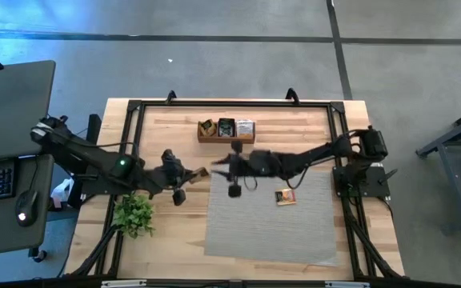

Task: Pick & Place Tea
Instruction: Put the orange tea bag into the left section of the wooden organizer

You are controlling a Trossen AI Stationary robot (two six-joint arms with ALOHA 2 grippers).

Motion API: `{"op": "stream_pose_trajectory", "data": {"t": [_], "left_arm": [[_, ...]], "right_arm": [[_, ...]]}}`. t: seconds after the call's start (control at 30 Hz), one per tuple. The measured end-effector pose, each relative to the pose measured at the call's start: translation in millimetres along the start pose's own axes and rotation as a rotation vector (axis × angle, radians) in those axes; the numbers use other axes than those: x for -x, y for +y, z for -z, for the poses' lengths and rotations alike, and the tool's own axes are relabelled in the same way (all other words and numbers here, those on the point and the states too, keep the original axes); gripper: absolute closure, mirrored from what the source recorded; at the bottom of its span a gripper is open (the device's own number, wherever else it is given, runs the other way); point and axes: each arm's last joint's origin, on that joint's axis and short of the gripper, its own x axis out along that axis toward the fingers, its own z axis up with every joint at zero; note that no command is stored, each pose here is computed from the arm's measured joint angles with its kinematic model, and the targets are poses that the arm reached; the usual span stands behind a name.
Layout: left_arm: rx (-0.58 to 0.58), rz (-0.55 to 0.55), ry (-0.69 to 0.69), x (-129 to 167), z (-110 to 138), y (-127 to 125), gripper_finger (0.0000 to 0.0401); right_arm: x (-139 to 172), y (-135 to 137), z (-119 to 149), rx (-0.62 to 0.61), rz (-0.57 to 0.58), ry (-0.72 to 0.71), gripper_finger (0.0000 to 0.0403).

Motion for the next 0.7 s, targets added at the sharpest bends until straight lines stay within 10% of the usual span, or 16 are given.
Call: {"op": "stream_pose_trajectory", "data": {"t": [0.27,0.7], "left_arm": [[-0.034,-0.059,-0.171,-12.2,19.1,6.8,0.0394],[-0.049,-0.067,-0.208,-13.5,13.2,8.0,0.0394]], "right_arm": [[-3.9,-44.5,7.3,-0.384,-0.098,-0.028,0.0299],[-3.5,-43.6,2.1,-0.363,-0.182,-0.082,0.0299]]}}
